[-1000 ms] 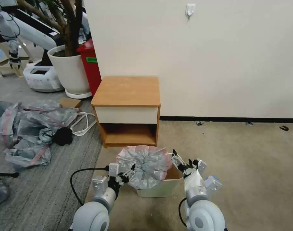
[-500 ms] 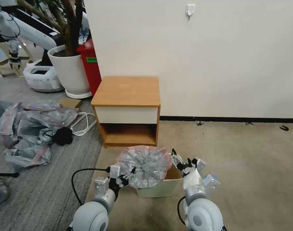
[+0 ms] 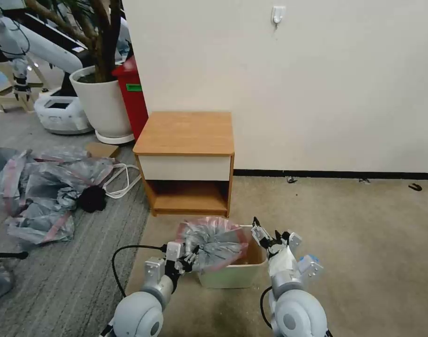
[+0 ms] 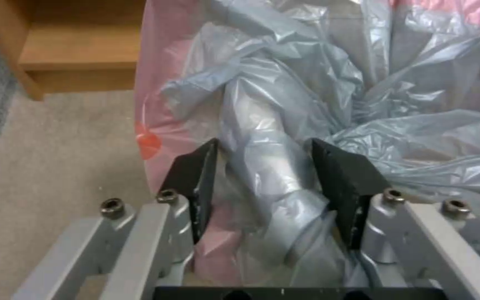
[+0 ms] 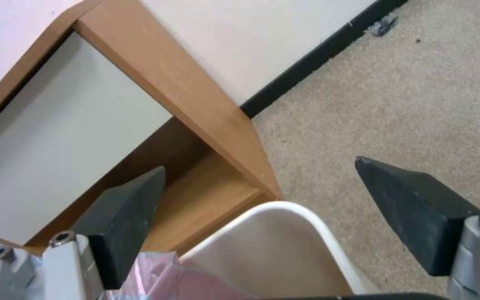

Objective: Pick up the garbage bag from the table and place it over the trash can.

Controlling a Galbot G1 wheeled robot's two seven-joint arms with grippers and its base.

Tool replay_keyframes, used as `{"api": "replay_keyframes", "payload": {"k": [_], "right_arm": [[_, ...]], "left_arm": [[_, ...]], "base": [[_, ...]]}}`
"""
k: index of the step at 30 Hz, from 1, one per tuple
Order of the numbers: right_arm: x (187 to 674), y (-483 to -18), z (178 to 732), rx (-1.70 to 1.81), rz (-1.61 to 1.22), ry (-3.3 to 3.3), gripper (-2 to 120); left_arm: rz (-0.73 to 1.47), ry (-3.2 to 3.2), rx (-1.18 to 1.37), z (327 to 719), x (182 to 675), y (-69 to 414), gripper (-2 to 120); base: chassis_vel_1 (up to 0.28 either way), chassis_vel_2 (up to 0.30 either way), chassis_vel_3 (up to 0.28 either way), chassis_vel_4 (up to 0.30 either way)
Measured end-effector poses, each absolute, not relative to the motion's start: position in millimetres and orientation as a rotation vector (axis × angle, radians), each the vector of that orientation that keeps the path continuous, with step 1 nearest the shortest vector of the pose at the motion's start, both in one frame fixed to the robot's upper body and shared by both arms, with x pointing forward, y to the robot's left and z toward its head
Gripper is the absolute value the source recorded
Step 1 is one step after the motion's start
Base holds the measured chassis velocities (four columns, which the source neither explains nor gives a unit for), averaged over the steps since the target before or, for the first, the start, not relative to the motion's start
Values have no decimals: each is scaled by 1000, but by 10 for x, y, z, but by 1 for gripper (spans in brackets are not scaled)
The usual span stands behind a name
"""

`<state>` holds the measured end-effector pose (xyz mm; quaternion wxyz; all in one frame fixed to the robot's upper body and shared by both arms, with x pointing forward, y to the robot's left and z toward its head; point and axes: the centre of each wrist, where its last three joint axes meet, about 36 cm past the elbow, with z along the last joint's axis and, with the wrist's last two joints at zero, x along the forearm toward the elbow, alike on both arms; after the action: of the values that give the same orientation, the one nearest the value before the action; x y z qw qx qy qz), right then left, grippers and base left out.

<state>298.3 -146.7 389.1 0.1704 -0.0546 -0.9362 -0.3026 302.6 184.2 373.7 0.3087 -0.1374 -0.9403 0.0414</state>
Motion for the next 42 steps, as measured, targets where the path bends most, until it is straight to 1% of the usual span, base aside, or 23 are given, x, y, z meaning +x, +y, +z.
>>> {"api": "replay_keyframes", "payload": {"k": [3, 6, 9, 14, 25, 26, 27, 30, 31, 33, 34, 42], "right_arm": [[2992, -1481, 3887, -160, -857, -2663, 89], [2998, -1493, 3885, -167, -857, -2665, 89], [3004, -1504, 3883, -171, -857, -2667, 89], [3036, -1528, 3881, -179, -855, -2674, 89], [3055, -1536, 3858, -189, -855, -2674, 89], [3056, -1538, 3856, -190, -854, -2674, 89], [3056, -1538, 3856, -190, -854, -2674, 89], [3063, -1550, 3845, -195, -850, -2675, 88], [3063, -1550, 3845, -195, -850, -2675, 88], [3067, -1551, 3847, -195, -851, -2677, 87], [3068, -1552, 3850, -194, -851, -2678, 87], [3072, -1553, 3951, -170, -850, -2708, 87]], "left_arm": [[111, -2453, -349, 3761, 3060, 1813, 42], [113, -2395, -315, 3797, 3092, 1796, 34], [116, -2359, -294, 3835, 3101, 1791, 32], [105, -2262, -241, 3971, 3171, 1762, 32], [105, -2147, -180, 4042, 3274, 1684, 32], [108, -2145, -175, 4044, 3280, 1682, 29], [108, -2145, -175, 4044, 3280, 1682, 29], [114, -2142, -173, 4041, 3277, 1676, 15], [114, -2142, -173, 4041, 3277, 1676, 15], [123, -2141, -176, 4042, 3274, 1665, 7], [134, -2143, -179, 4050, 3272, 1661, 5], [167, -2167, -169, 4077, 3276, 1733, 4]], "base": [[0, 0, 0, 0], [0, 0, 0, 0], [0, 0, 0, 0], [0, 0, 0, 0], [0, 0, 0, 0], [0, 0, 0, 0], [0, 0, 0, 0], [0, 0, 0, 0], [0, 0, 0, 0], [0, 0, 0, 0], [0, 0, 0, 0], [0, 0, 0, 0]]}}
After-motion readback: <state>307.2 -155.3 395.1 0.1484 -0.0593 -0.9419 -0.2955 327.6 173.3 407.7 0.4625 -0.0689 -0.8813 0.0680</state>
